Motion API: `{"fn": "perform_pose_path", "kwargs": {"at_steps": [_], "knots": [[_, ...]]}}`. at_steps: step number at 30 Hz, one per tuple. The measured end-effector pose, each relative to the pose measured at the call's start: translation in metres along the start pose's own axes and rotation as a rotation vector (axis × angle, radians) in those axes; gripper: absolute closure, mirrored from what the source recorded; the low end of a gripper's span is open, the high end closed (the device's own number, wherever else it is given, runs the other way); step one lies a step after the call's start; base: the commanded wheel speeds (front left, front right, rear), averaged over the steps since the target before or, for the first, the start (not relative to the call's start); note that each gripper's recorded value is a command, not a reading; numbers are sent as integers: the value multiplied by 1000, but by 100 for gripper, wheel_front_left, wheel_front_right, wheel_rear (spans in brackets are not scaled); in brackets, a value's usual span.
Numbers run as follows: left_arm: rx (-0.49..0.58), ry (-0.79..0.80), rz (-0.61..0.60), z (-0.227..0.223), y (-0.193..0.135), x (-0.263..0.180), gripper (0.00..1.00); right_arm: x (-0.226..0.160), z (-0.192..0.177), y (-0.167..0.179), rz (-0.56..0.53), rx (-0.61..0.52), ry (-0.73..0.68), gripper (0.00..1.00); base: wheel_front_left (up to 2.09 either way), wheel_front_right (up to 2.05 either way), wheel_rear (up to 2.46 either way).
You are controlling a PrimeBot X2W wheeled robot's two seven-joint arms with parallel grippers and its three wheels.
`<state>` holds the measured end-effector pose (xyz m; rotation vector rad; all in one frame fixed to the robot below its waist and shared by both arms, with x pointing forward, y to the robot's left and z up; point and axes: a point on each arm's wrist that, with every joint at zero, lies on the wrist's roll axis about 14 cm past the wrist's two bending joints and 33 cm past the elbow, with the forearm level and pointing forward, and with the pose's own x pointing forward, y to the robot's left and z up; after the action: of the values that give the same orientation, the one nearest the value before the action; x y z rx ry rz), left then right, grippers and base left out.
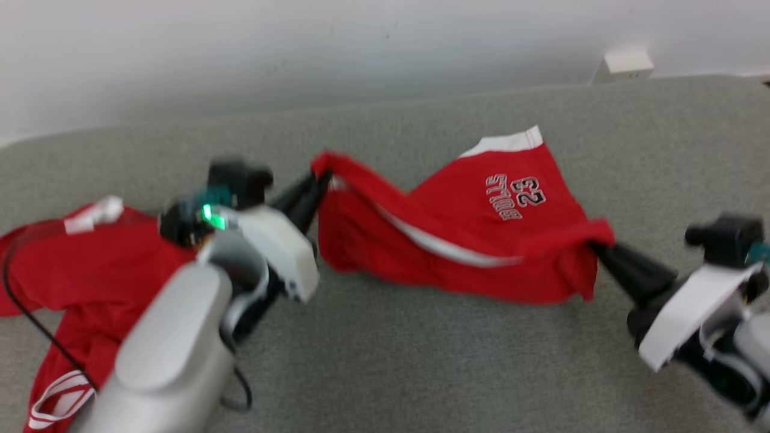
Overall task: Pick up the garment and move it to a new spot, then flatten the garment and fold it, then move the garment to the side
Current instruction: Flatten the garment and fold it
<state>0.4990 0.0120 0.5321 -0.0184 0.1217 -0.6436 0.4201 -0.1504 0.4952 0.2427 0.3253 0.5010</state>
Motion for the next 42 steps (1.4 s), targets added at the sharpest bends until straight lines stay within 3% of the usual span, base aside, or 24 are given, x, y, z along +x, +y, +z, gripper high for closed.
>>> {"fn": "perform_pose_path", "kwargs": {"at_steps": [6, 10, 15, 26, 30, 33, 42], "knots": [[41, 33, 16, 29, 44, 60, 100, 49, 63, -31, 5, -73, -2, 100, 0, 0, 0], [41, 45, 33, 38, 69, 95, 100, 83, 113, -62, -51, -76, -109, 100, 0, 0, 0], [9, -10, 90, 61, 103, 127, 100, 116, 160, -77, -79, -127, -238, 100, 0, 0, 0], [-77, -191, 155, 153, 118, 136, 100, 106, 272, -61, -88, -257, -520, 100, 0, 0, 0], [-76, -172, 161, 151, 117, 137, 100, 105, 269, -57, -77, -271, -505, 100, 0, 0, 0], [-57, -117, 140, 136, 105, 138, 100, 105, 247, -58, -74, -285, -433, 100, 0, 0, 0], [-81, 185, 58, 28, 69, 97, 100, 77, 121, -39, -4, -218, -55, 100, 0, 0, 0]]}}
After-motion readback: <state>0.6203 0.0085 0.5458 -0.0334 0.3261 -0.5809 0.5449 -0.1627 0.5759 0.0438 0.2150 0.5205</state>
